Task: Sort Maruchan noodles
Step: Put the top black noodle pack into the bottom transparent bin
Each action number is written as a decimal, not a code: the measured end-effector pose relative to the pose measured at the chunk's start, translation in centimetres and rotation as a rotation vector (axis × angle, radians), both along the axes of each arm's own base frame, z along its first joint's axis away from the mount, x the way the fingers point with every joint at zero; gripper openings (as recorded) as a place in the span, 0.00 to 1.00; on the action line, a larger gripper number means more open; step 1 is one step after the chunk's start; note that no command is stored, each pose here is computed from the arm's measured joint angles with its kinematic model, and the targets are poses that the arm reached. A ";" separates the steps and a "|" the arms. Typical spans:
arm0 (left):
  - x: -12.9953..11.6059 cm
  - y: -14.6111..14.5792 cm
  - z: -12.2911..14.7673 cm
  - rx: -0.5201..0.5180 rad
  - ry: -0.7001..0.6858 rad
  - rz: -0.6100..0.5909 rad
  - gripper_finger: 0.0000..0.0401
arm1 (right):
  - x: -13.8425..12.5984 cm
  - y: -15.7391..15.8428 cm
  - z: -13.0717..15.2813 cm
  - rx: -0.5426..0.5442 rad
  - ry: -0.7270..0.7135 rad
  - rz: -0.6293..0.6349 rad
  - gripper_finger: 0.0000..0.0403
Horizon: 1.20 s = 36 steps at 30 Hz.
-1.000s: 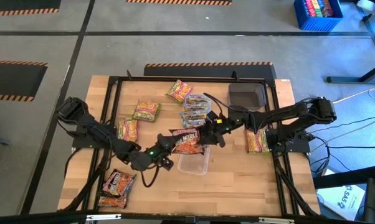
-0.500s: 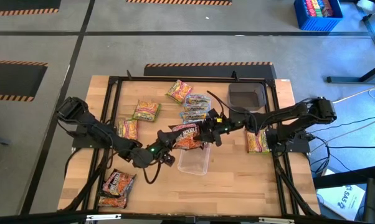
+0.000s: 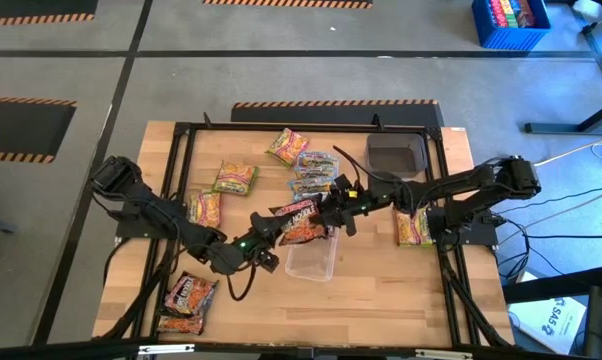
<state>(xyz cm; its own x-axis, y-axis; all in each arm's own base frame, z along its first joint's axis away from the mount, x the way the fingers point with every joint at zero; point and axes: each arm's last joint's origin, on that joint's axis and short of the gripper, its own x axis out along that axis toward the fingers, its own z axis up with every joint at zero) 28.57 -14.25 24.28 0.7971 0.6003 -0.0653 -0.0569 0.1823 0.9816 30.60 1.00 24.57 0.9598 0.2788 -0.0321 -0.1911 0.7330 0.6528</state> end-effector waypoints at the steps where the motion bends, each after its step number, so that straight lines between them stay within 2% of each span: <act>1: -0.1 -0.2 0.0 -0.003 -0.004 -0.003 0.36 | 0.0 0.0 0.0 -0.001 0.000 0.000 0.33; 5: -0.7 -0.9 0.2 -0.013 -0.025 0.017 0.38 | 0.0 0.0 0.2 -0.005 -0.010 0.004 0.32; 16: -3.3 -2.4 2.7 -0.102 -0.122 -0.034 0.38 | -0.1 0.1 0.2 -0.027 -0.015 0.046 0.31; 19: -4.1 -2.4 3.5 -0.164 -0.174 -0.040 0.38 | -0.3 0.1 0.2 -0.032 0.002 0.056 0.31; 25: -6.0 -2.2 4.8 -0.305 -0.240 -0.077 0.38 | -1.2 -0.1 1.0 -0.114 0.019 -0.015 0.31; 27: -6.7 -1.8 5.2 -0.411 -0.260 -0.131 0.38 | -1.6 0.3 1.2 -0.158 0.027 -0.021 0.31; 31: -7.7 -0.1 5.8 -0.720 -0.218 -0.296 0.38 | -2.3 1.5 1.3 -0.266 0.058 -0.059 0.31; 34: -7.7 1.5 6.3 -0.946 -0.207 -0.347 0.38 | -2.5 2.8 1.0 -0.335 0.077 -0.077 0.31; 36: -7.4 2.3 6.5 -1.057 -0.216 -0.357 0.38 | -2.6 3.7 1.0 -0.376 0.070 -0.084 0.30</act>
<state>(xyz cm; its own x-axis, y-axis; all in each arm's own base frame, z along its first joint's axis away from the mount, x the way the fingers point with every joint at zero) 21.22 -11.94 30.79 0.9677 0.0621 -0.2444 0.0152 0.9531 0.3023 28.00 4.74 25.53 0.9706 0.1555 -0.1837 -0.0845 0.9347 0.3451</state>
